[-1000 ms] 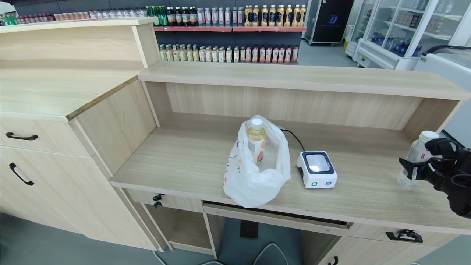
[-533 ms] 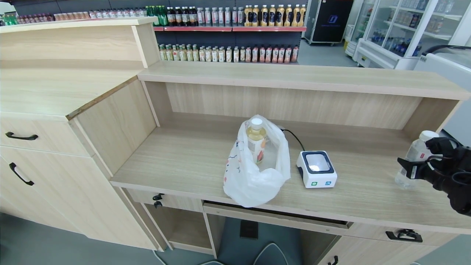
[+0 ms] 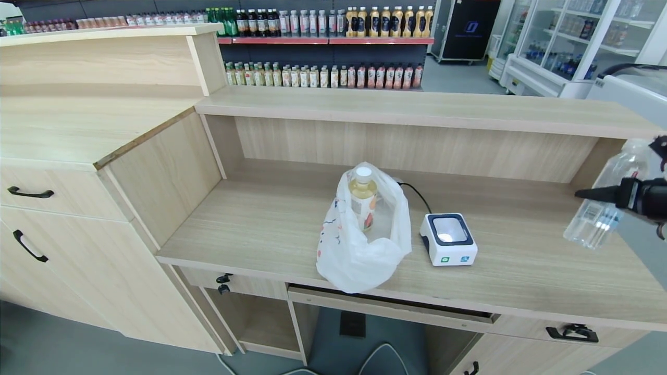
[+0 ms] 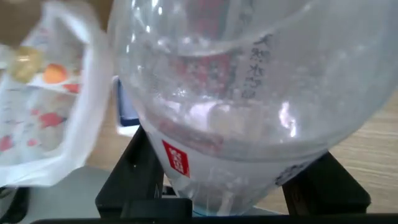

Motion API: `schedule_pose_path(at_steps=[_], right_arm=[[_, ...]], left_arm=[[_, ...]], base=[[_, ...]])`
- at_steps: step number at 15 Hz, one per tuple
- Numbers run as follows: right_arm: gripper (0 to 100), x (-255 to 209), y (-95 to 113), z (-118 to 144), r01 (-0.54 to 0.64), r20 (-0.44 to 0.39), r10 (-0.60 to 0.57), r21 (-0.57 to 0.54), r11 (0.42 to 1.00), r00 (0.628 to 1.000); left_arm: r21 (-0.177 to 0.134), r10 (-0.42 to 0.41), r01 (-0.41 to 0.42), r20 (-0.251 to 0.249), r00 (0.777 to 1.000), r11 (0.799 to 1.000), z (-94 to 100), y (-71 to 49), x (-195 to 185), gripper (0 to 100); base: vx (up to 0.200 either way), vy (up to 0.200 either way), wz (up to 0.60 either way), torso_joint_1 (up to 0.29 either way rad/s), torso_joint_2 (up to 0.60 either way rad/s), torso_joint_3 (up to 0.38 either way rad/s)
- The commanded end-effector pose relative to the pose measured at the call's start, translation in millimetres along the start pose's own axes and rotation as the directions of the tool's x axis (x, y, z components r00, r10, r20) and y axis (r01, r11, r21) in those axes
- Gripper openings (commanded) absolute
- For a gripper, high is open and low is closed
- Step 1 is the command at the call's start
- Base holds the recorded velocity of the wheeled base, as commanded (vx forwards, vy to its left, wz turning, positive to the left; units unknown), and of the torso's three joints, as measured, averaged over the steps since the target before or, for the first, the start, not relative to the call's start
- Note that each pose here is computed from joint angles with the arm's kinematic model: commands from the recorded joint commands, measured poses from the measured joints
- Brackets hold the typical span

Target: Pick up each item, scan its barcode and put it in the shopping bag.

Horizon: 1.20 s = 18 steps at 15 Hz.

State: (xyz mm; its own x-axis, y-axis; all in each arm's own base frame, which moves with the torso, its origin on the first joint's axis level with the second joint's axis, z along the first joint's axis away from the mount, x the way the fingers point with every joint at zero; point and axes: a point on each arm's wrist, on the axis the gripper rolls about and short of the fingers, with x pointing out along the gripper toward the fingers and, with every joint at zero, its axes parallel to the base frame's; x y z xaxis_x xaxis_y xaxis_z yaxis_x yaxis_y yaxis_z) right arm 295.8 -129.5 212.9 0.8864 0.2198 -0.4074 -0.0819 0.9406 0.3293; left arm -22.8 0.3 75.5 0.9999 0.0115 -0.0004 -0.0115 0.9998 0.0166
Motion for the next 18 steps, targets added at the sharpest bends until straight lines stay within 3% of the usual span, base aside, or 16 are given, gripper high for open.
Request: schedule_pose_path(at_steps=[1,5,8,13,15,18], right_arm=[[0,-63,72,26,-0.203,0.09,0.214,-0.119,0.972,0.973],[0,-78,145,-1,-0.444,0.0,0.451,-0.182,0.878,0.893],[0,-94,179,-24,-0.52,-0.05,0.522,-0.203,0.829,0.851],[0,-119,207,-31,-0.645,-0.07,0.642,-0.122,0.754,0.764],[0,-123,211,-34,-0.667,-0.082,0.662,-0.115,0.736,0.745],[0,-137,223,-42,-0.724,-0.15,0.709,-0.084,0.685,0.689]], left_arm=[[0.0,0.001,-0.001,0.0,1.0,1.0,0.0,0.0,0,0],[0.0,0.001,-0.001,0.0,1.0,1.0,0.0,0.0,0,0],[0.0,0.001,-0.001,0.0,1.0,1.0,0.0,0.0,0,0],[0.0,0.001,-0.001,0.0,1.0,1.0,0.0,0.0,0,0],[0.0,0.001,-0.001,0.0,1.0,1.0,0.0,0.0,0,0],[0.0,0.001,-0.001,0.0,1.0,1.0,0.0,0.0,0,0]], base=[[0.0,0.0,0.0,0.0,0.0,0.0],[0.0,0.0,0.0,0.0,0.0,0.0],[0.0,0.0,0.0,0.0,0.0,0.0],[0.0,0.0,0.0,0.0,0.0,0.0],[0.0,0.0,0.0,0.0,0.0,0.0],[0.0,0.0,0.0,0.0,0.0,0.0]])
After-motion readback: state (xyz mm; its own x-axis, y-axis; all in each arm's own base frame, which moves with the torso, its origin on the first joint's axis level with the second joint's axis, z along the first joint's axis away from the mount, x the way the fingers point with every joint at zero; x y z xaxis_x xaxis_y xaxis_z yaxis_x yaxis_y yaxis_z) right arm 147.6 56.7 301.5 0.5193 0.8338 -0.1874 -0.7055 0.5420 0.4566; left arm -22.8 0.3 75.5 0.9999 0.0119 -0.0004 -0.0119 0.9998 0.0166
